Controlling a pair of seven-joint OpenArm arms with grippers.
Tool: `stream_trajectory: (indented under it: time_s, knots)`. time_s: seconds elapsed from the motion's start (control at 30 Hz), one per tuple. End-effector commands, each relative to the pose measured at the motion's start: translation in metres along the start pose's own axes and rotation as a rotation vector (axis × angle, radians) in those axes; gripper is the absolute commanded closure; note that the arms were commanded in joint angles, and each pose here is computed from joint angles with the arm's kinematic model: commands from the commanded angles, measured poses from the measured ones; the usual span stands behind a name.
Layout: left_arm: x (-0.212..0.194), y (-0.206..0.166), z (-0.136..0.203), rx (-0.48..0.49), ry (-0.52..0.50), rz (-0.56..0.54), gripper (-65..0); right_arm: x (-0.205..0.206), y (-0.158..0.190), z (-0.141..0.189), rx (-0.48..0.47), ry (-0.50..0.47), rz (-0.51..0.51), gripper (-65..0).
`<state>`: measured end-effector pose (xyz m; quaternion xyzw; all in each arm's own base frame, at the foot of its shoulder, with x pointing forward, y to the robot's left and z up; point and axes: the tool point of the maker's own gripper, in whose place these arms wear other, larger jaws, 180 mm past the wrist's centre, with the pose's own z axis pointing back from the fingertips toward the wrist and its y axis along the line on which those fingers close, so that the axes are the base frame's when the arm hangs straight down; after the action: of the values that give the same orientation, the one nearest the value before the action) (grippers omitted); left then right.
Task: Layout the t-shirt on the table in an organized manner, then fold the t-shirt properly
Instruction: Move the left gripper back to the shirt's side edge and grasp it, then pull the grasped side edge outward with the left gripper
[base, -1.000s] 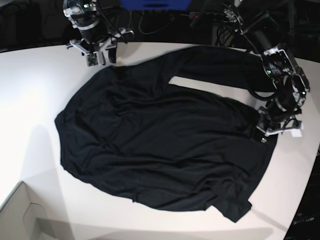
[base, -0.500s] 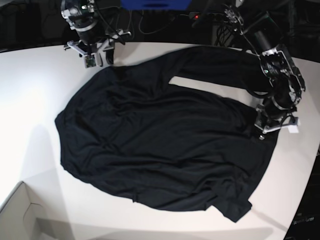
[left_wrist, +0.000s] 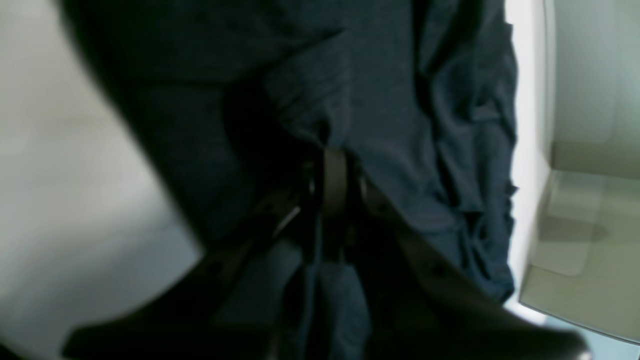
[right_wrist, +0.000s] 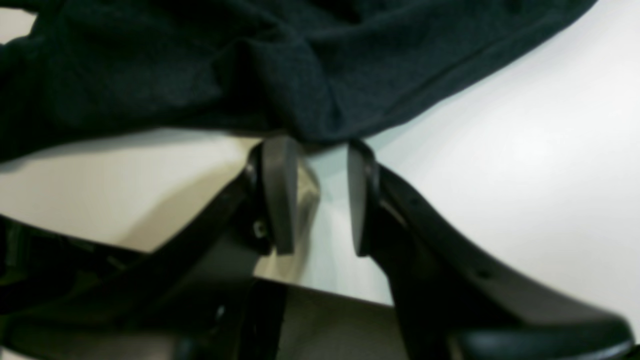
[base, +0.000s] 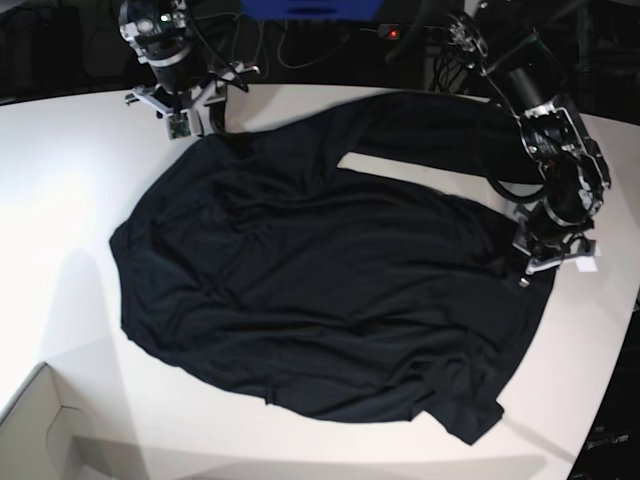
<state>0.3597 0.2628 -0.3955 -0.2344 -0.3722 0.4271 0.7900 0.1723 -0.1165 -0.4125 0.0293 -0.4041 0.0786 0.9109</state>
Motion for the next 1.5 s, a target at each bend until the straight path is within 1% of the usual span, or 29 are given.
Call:
stream_trajectory:
  time_s: [0.0,0.07,0.2,0.23,0.3,0.4,0.57,0.63,0.73,0.93,1.03,1.1,1.27,1.33,1.4,1.47]
  knots:
    - [0.017,-0.013,0.005,-0.034,-0.044,-0.017,0.0,0.008,0.0,0.002,0.005,-0.034,0.006,-18.1]
    - [0.027,-0.02,0.014,-0.065,-0.078,-0.01,-0.1,0.008,0.0,0.002,0.005,-0.034,0.006,-18.1]
    - [0.044,-0.017,0.054,-0.122,-0.14,0.026,-0.1,0.009,0.0,0.001,0.004,-0.035,0.008,-18.1]
    - [0.047,-0.01,0.067,-0.126,-0.154,0.041,-0.1,0.011,-0.001,0.0,0.003,-0.041,0.008,-18.1]
    - [0.055,0.006,0.092,-0.119,-0.193,0.059,-0.1,0.008,-0.001,-0.002,0.004,-0.034,0.007,-18.1]
    - [0.067,0.041,0.13,-0.071,-0.242,0.086,-0.1,0.005,-0.008,-0.005,-0.014,-0.026,0.0,-18.1]
    - [0.065,0.086,0.165,-0.007,-0.257,0.15,-0.1,0.007,-0.023,-0.008,-0.056,-0.031,-0.012,-18.6]
    - [0.061,0.098,0.168,0.018,-0.251,0.168,-0.1,0.01,-0.026,-0.007,-0.062,-0.04,-0.011,-18.7]
    - [0.05,0.113,0.16,0.031,-0.219,0.221,-0.1,0.012,-0.026,-0.006,-0.062,-0.046,-0.01,-19.0]
    - [0.028,0.137,0.137,0.049,-0.153,0.346,-0.5,0.021,-0.024,-0.003,-0.059,-0.071,-0.006,-25.1]
    - [0.023,0.143,0.13,0.05,-0.13,0.385,-0.7,0.028,-0.025,0.001,-0.061,-0.087,0.001,-26.3]
    - [0.026,0.144,0.13,0.051,-0.129,0.381,-3.6,0.03,-0.026,0.001,-0.063,-0.094,0.003,-26.3]
    - [0.028,0.143,0.131,0.048,-0.133,0.376,-22.1,0.034,-0.027,0.002,-0.064,-0.104,0.008,-26.3]
    - [0.029,0.144,0.131,0.049,-0.133,0.374,-28.4,0.037,-0.034,0.002,-0.078,-0.109,0.02,-26.3]
    - [0.041,0.139,0.138,0.042,-0.157,0.345,-31.9,0.038,-0.038,0.002,-0.086,-0.113,0.022,-26.3]
    - [0.051,0.128,0.144,0.012,-0.183,0.318,-32.1,0.046,-0.043,0.0,-0.098,-0.132,0.023,-26.3]
